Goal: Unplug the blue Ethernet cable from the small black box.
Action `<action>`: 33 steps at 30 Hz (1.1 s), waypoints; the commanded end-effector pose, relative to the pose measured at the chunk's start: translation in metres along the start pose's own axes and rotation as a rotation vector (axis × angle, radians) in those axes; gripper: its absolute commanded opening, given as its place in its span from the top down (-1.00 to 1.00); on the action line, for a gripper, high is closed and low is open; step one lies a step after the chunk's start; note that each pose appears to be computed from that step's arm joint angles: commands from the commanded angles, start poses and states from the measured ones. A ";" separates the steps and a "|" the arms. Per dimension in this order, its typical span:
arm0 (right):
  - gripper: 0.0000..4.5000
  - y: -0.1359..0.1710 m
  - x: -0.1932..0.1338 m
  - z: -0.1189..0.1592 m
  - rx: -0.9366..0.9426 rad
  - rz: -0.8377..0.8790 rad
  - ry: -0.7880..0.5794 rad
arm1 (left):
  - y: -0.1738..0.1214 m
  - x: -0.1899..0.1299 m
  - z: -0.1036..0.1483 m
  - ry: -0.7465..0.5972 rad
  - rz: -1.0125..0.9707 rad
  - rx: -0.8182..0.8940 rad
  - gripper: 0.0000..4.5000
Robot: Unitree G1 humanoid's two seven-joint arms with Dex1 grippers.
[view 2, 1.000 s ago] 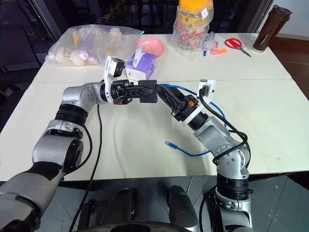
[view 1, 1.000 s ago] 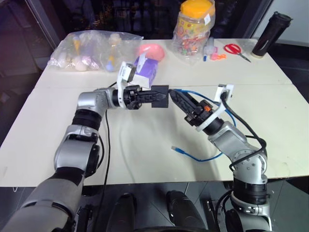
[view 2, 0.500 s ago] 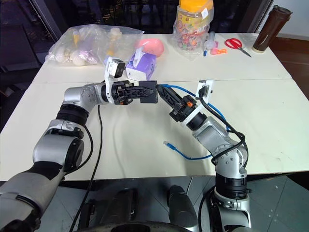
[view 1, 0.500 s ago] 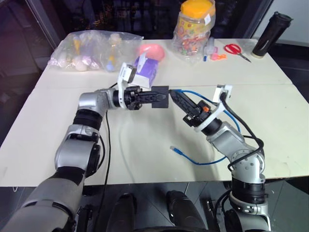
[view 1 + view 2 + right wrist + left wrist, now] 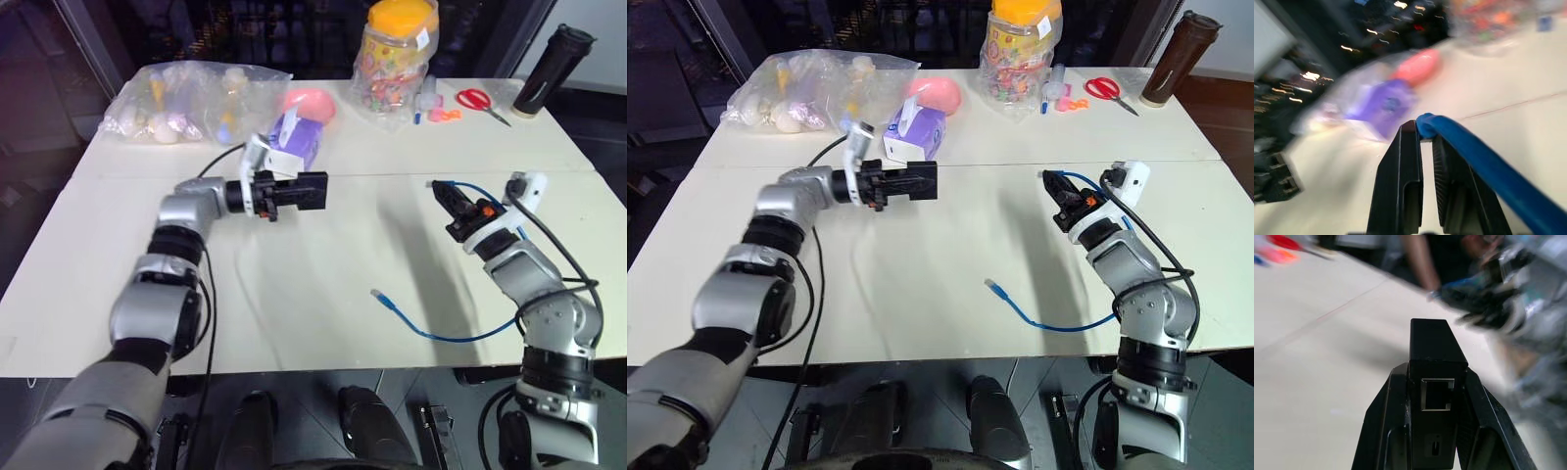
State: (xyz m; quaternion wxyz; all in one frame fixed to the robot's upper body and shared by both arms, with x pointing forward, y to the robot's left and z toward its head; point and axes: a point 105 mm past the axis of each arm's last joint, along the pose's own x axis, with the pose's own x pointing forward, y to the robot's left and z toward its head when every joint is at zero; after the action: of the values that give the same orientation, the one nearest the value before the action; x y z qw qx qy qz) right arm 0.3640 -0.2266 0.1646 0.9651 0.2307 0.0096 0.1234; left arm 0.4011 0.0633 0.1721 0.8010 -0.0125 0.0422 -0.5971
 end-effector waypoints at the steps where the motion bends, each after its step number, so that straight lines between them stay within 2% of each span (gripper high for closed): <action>1: 0.99 -0.024 0.010 -0.001 -0.104 -0.144 0.033 | 0.005 0.018 0.005 0.003 0.124 0.213 0.77; 4: 0.99 -0.026 0.018 -0.008 -0.179 -0.156 0.057 | 0.014 0.027 -0.001 -0.023 0.268 0.255 0.77; 5: 0.62 -0.026 0.019 -0.011 -0.186 -0.154 0.064 | 0.014 0.029 -0.002 -0.039 0.279 0.245 0.77; 6: 0.49 -0.026 0.019 -0.013 -0.204 -0.155 0.068 | 0.015 0.032 -0.002 -0.058 0.299 0.236 0.77; 8: 0.06 -0.025 0.018 -0.016 -0.247 -0.147 0.074 | 0.016 0.035 -0.005 -0.070 0.339 0.235 0.77; 11: -0.68 -0.010 0.012 -0.029 -0.311 -0.061 0.151 | 0.015 0.039 -0.010 -0.067 0.354 0.241 0.77; 12: -0.88 -0.001 0.008 -0.035 -0.329 -0.017 0.184 | 0.015 0.039 -0.011 -0.066 0.358 0.242 0.77; 13: -0.98 0.006 0.004 -0.039 -0.348 0.015 0.200 | 0.015 0.039 -0.012 -0.066 0.360 0.238 0.77; 18: -0.98 0.039 -0.018 -0.044 -0.391 0.119 0.186 | 0.013 0.037 -0.026 -0.043 0.366 0.222 0.77; 27: -0.98 0.041 -0.023 -0.036 -0.361 0.083 0.113 | 0.008 0.038 -0.050 0.032 0.373 0.252 0.77; 29: -1.00 0.044 -0.022 -0.035 -0.371 0.099 0.112 | 0.008 0.038 -0.052 0.041 0.366 0.251 0.31; 30: -1.00 0.044 -0.022 -0.035 -0.371 0.100 0.111 | 0.007 0.037 -0.052 0.042 0.361 0.252 0.21; 33: -1.00 0.043 -0.021 -0.034 -0.369 0.096 0.108 | 0.007 0.035 -0.052 0.045 0.352 0.252 -0.39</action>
State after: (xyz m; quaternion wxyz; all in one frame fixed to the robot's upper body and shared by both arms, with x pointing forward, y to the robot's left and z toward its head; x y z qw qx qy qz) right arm 0.3308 -0.1793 0.1354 0.9804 0.0502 0.0619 0.1800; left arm 0.4135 0.0352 0.1071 0.8915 0.0968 0.0058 -0.4425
